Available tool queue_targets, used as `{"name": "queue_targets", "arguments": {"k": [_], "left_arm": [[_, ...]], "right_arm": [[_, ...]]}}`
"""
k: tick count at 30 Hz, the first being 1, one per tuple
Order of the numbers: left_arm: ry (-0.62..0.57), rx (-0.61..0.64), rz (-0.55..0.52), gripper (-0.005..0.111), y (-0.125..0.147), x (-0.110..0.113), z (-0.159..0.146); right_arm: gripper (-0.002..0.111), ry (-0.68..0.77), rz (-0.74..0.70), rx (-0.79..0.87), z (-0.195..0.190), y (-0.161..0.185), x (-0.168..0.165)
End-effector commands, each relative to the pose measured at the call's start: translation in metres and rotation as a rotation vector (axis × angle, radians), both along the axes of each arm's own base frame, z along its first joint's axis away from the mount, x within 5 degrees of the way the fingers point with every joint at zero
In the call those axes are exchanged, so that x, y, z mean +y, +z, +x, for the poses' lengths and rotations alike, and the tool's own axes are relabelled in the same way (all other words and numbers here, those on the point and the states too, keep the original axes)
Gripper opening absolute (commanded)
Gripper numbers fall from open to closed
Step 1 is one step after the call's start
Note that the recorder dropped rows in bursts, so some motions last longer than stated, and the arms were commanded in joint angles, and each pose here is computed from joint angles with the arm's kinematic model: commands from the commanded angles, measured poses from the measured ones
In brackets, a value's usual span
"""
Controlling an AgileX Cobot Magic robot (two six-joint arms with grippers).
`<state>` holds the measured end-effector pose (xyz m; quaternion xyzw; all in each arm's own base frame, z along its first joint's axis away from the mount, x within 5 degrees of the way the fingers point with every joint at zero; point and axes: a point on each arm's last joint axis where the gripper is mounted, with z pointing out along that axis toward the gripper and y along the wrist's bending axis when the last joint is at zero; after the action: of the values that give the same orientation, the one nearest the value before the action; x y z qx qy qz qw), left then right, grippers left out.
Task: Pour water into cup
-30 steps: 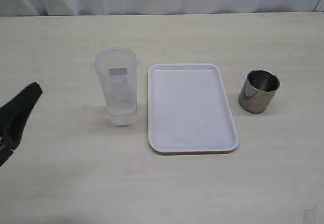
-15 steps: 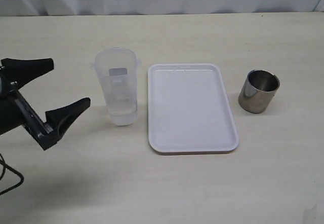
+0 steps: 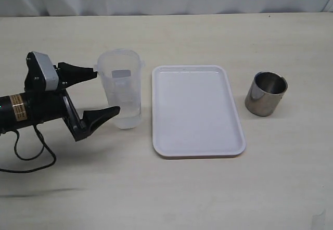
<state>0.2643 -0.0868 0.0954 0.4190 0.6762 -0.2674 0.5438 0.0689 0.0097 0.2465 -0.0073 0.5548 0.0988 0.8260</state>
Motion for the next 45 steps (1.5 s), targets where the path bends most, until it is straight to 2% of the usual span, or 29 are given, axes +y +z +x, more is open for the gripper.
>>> {"name": "queue_targets", "arguments": {"k": [1,16,21,29,41,45], "left_arm": [[-0.034,-0.012,-0.011,0.098,-0.006,-0.007,0.010],[-0.111,-0.057,0.005,0.098,-0.010,-0.034,0.029],[-0.073,-0.056,-0.008,0.098,-0.009,-0.036,0.031],[-0.095,-0.058,-0.028,0.098,-0.008,-0.051,0.026],[-0.067,-0.057,-0.036,0.098,-0.007,-0.051,0.028],[-0.072,-0.018,-0.056,0.098,-0.007,-0.052,0.027]], "right_arm": [[0.084,-0.003,-0.014,0.007,0.001,-0.001,0.000],[0.084,-0.003,-0.015,0.018,0.001,-0.002,0.000],[0.084,-0.003,-0.016,0.020,0.001,-0.002,0.000],[0.084,-0.003,-0.016,0.020,0.001,-0.002,0.000],[0.084,-0.004,-0.016,0.028,0.001,-0.003,0.000],[0.084,-0.004,-0.017,0.029,0.001,-0.003,0.000]]}}
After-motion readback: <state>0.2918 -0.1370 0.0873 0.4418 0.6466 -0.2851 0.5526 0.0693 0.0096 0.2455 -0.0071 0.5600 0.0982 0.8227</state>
